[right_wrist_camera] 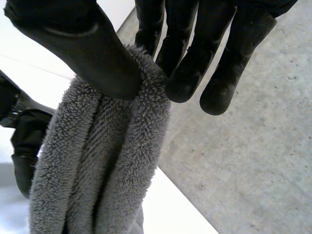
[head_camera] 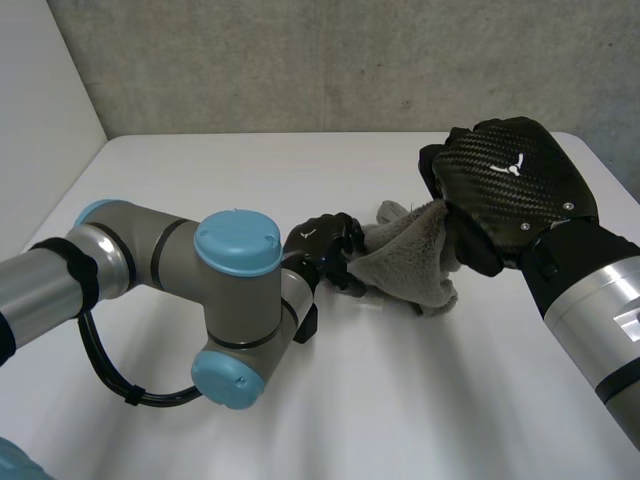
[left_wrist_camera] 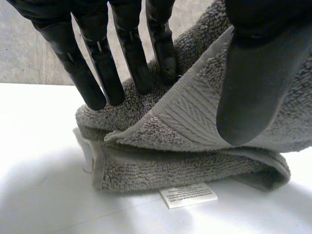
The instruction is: Fold the towel.
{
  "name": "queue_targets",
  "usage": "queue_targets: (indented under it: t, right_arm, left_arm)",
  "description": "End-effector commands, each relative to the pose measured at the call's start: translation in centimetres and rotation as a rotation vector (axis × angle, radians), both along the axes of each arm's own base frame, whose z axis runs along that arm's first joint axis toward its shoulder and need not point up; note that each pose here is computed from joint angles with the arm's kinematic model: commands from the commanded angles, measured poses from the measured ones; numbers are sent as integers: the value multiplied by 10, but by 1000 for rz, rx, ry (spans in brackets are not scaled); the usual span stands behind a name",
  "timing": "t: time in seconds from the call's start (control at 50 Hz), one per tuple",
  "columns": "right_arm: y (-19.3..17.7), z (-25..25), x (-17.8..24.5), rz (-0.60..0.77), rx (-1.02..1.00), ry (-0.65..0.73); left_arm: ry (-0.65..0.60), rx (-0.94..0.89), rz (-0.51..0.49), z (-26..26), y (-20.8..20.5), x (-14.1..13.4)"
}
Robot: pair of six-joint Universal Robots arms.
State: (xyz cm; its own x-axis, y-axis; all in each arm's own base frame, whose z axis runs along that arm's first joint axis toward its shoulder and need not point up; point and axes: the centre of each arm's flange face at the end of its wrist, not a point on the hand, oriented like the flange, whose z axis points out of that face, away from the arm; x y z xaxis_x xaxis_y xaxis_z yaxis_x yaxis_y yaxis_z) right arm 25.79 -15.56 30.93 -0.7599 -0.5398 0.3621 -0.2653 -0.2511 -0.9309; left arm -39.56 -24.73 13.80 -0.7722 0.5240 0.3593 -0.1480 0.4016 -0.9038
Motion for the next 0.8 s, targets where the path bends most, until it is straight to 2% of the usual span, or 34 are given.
queue_targets:
  t: [0.02, 0.1, 0.2, 0.24, 0.26, 0.3, 0.32, 0.36, 0.42, 0.46, 0.52, 0.64, 0.68, 0.7, 0.72, 0.74, 0.78, 0.8]
  right_arm:
    - [-14, 1, -4, -35, -14, -6]
    - [-16, 4, -4, -39, -26, -13]
    - [-23, 23, -1, -40, -77, -41]
    - [-25, 32, -1, -47, -100, -50]
    - [-27, 42, -1, -54, -125, -58]
    - [-29, 51, -2, -60, -139, -67]
    - [-29, 52, -2, -60, -139, -67]
    - [-29, 74, -5, -70, -170, -86]
    - [-28, 96, -8, -77, -207, -108]
    - [-27, 105, -8, -77, -224, -119]
    - [-25, 113, -9, -75, -237, -127]
    - [-28, 96, -3, -59, -175, -85]
    - [-42, 57, 7, -37, -47, -13]
    - [-42, 57, 7, -37, -47, -13]
    - [-47, 40, 13, -18, 4, 15]
    - [-50, 23, 17, 2, 53, 41]
    - [-52, 8, 22, 22, 94, 64]
    - [-52, 7, 22, 22, 95, 64]
  left_arm:
    - [-10, 11, -11, -5, 5, -2]
    - [-3, 3, -4, 1, 5, -2]
    - [41, -45, 23, 40, -1, 7]
    - [71, -85, 68, 76, -9, 24]
    - [71, -85, 68, 76, -9, 24]
    - [123, -151, 120, 120, -17, 46]
    - [123, -152, 120, 120, -17, 46]
    - [187, -238, 146, 166, -14, 63]
    - [217, -277, 148, 186, -9, 69]
    - [272, -350, 158, 222, 2, 82]
    - [303, -397, 169, 243, 10, 94]
    - [267, -387, 206, 237, 9, 111]
    - [178, -354, 216, 212, 8, 116]
    - [177, -354, 216, 212, 8, 116]
    - [116, -339, 215, 197, 9, 117]
    - [115, -339, 215, 197, 9, 117]
    - [-18, -316, 220, 165, 8, 123]
    - [-19, -315, 220, 165, 8, 123]
